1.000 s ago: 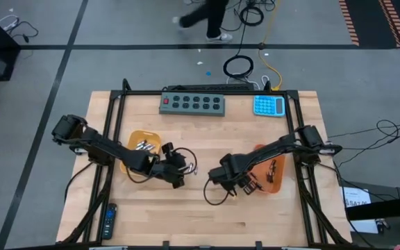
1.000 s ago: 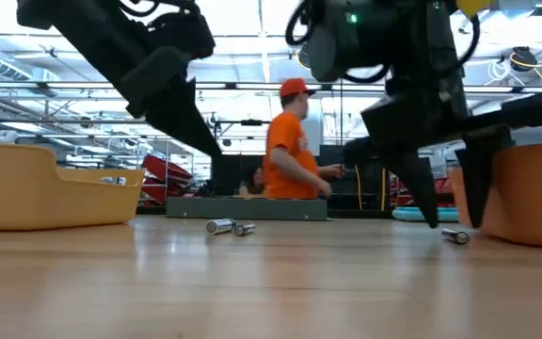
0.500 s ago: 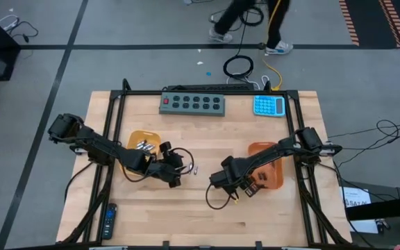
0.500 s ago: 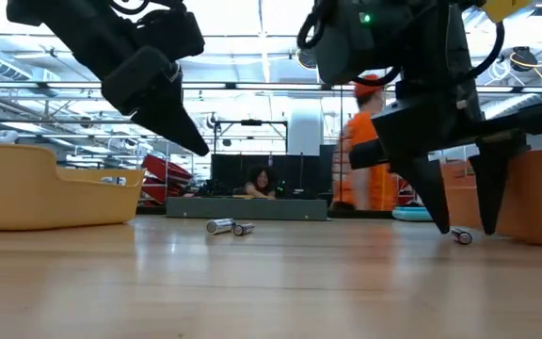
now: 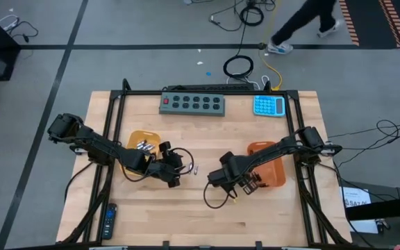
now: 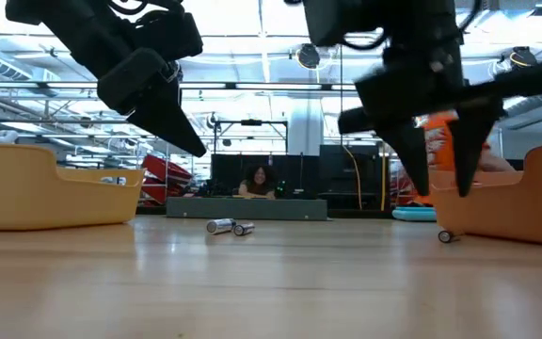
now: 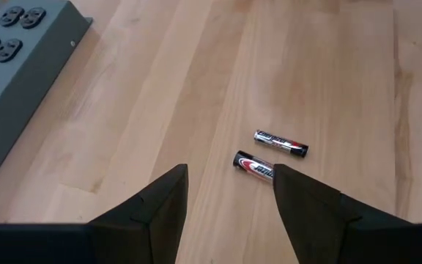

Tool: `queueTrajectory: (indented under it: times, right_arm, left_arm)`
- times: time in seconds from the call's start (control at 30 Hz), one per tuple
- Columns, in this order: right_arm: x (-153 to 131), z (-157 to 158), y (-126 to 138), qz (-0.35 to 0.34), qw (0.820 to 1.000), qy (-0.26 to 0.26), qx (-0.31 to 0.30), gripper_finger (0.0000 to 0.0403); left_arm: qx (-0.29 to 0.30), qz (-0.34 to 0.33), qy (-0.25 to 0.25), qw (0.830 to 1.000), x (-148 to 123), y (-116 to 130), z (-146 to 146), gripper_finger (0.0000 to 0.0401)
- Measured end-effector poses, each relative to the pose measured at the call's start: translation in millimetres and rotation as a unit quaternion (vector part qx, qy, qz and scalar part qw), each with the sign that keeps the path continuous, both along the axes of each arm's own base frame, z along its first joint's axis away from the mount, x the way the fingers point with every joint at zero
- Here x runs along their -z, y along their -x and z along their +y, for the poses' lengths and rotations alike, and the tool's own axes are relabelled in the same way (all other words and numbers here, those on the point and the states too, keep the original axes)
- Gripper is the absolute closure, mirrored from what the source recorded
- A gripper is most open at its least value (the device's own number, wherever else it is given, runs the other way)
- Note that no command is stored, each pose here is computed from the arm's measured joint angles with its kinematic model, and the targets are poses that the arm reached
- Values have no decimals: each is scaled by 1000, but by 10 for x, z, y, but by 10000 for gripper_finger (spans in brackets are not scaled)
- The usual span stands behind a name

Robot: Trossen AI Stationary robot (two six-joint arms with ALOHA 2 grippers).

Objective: Sort batteries
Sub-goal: Put the silver battery into the yellow bin

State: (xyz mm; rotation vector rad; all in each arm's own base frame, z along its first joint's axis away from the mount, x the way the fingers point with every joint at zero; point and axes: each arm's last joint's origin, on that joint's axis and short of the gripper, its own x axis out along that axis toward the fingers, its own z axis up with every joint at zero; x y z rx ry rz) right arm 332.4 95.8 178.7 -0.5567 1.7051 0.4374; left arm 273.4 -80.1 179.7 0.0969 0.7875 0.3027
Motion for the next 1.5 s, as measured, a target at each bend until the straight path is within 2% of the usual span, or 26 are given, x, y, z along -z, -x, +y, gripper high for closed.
queueTrajectory:
  times: [0.27, 0.5, 0.87, 1.13, 1.33, 1.5]
  right_arm:
    - [40, 0, -113, -27, 999, -34, 20, 243]
    - [200, -19, -88, -14, 999, -30, 27, 243]
    - [343, 48, -76, -44, 997, -42, 51, 249]
    - [440, 80, -17, -56, 995, -40, 68, 289]
    - [454, 78, -35, -71, 994, -32, 71, 385]
    - [440, 67, -63, -94, 991, -24, 91, 394]
  left_arm:
    - [3, 3, 0, 1000, 3, 9, -15, 192]
    - [8, 10, 2, 1000, 15, 41, -68, 192]
    - [-2, 18, -14, 1000, 28, 75, -80, 192]
    - [-9, 23, -12, 1000, 37, 88, -75, 192]
    - [-10, 22, -10, 1000, 36, 87, -76, 192]
    - [-10, 28, -11, 1000, 64, 80, -78, 192]
